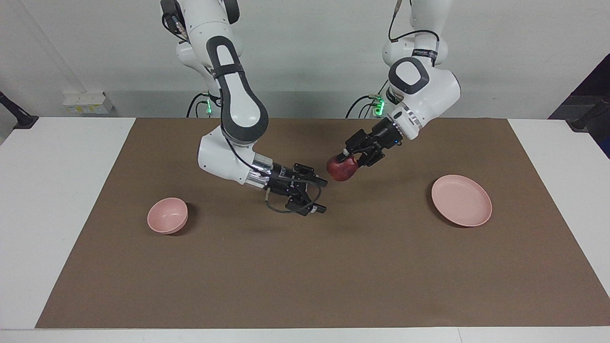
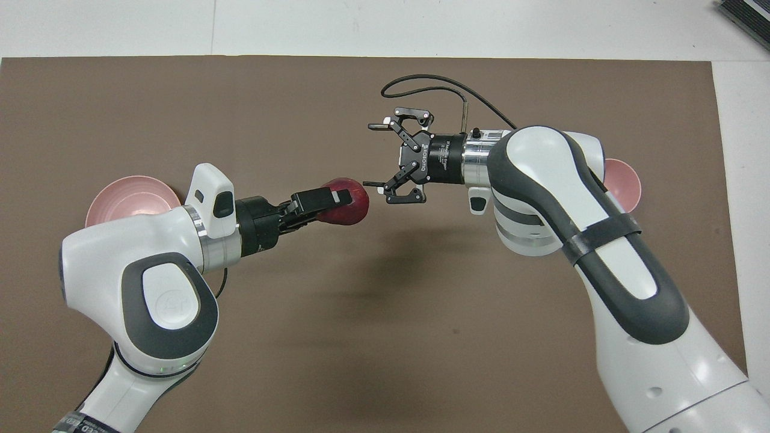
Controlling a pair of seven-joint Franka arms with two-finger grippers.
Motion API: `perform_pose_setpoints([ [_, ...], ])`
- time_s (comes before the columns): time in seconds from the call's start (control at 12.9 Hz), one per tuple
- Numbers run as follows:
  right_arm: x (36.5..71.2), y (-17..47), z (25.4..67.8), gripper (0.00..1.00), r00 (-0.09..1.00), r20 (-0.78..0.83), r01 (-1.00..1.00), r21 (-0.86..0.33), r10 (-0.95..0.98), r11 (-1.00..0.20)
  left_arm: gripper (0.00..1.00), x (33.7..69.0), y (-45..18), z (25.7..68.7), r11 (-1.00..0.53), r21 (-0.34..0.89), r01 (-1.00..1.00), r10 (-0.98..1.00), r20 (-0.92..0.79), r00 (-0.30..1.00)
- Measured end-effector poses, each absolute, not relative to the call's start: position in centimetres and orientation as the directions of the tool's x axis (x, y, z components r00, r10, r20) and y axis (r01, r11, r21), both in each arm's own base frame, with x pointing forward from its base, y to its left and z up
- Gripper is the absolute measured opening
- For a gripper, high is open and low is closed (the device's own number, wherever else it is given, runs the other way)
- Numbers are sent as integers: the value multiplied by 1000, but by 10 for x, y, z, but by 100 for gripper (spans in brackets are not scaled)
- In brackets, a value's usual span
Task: Move apple from plate to bowl
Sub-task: 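Grasp the apple with the right gripper from the left gripper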
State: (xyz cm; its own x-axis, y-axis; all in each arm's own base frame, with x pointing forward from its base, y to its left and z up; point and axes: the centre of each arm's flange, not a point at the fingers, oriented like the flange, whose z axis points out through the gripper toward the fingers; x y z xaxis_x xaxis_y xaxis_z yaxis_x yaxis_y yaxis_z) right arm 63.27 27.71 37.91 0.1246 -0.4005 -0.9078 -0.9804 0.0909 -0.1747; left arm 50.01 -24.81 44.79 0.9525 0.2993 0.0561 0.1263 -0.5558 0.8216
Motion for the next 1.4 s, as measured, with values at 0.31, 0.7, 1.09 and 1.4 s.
perform_pose_setpoints([
  [0.31, 619, 290, 375, 100, 166, -899, -985, -170, -405, -26, 78, 511, -240, 456, -534, 836, 126, 299, 47, 953],
  [0.7, 610, 294, 378, 100, 190, -904, -981, -158, -384, -112, 78, 528, -229, 474, -524, 843, 117, 259, 28, 965],
  [1.09, 608, 292, 379, 100, 190, -911, -979, -151, -365, -134, 78, 542, -239, 470, -561, 815, 142, 250, 4, 968],
  [1.4, 609, 285, 377, 100, 177, -920, -981, -137, -350, -135, 78, 539, -248, 469, -559, 814, 156, 246, -17, 969],
])
